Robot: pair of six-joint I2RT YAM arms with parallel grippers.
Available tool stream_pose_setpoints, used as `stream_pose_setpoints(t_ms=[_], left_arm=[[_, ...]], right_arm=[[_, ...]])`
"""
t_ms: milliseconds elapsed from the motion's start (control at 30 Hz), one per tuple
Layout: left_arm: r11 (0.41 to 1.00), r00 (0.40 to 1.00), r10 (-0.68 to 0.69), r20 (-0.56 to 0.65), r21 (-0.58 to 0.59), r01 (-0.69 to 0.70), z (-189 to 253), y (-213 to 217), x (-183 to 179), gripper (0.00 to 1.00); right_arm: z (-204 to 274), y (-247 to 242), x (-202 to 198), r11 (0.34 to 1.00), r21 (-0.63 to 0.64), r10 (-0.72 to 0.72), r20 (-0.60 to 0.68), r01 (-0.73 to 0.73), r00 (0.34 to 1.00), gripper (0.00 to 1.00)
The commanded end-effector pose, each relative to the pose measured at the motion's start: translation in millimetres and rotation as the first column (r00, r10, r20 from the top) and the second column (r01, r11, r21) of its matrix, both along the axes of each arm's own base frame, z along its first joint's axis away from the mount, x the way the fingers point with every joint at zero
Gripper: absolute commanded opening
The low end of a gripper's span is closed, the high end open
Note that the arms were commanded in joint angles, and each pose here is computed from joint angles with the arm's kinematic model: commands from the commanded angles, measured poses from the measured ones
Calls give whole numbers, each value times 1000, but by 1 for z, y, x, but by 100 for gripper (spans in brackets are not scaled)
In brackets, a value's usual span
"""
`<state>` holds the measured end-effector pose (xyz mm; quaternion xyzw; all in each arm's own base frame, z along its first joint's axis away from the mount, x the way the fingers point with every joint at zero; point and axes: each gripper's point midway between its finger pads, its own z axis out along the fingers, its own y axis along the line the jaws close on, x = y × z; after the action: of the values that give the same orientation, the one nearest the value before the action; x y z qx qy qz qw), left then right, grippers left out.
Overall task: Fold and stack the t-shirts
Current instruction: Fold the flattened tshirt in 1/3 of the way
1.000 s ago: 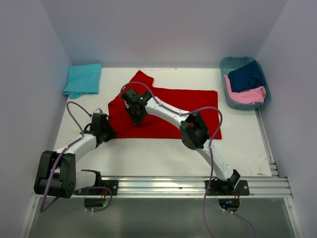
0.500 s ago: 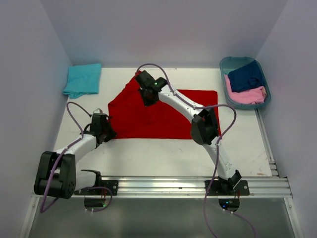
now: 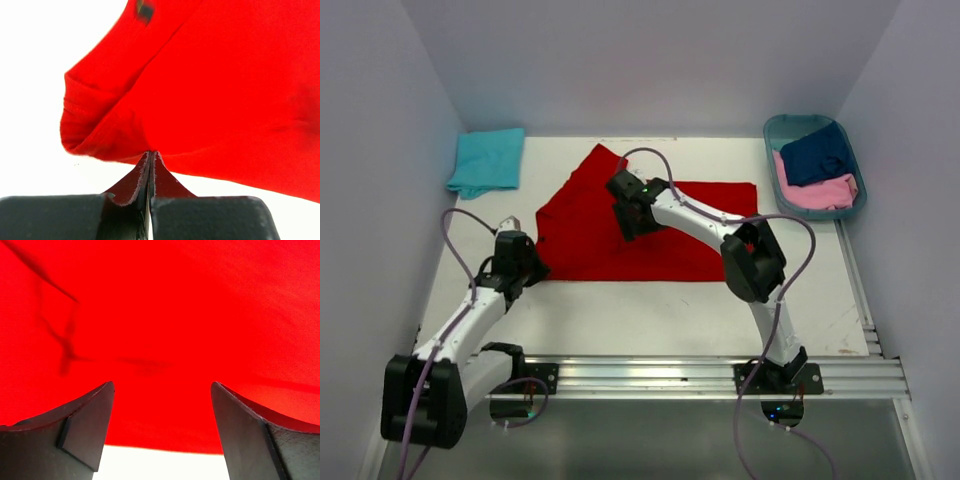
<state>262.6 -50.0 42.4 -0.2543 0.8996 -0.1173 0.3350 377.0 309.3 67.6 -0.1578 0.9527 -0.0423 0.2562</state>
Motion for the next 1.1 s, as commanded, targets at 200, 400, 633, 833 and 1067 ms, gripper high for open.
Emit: stream_pose_setpoints(t_ms=[200,400,633,833,1067], left_arm=[[994,987,-56,148,104,41,96,11,28,3],[990,983,-139,116,43,135,86,-10,50,3],[974,933,-210,292,-19,225,123,-42,143,59],[963,911,-270,310,75,260,137,-48,254,78],[880,850,-470,240,200,430,101,-64,352,78]], right_arm=[[75,-119,-9,946,50,-323,199,319,925,82],[56,-173,-15,906,90,-423,132,414,896,82],[65,-178,19,911,139,-404,116,388,908,83],[77,-148,23,925,249,-312,61,288,948,84],[76,-138,-5,928,321,-210,24,192,977,82]])
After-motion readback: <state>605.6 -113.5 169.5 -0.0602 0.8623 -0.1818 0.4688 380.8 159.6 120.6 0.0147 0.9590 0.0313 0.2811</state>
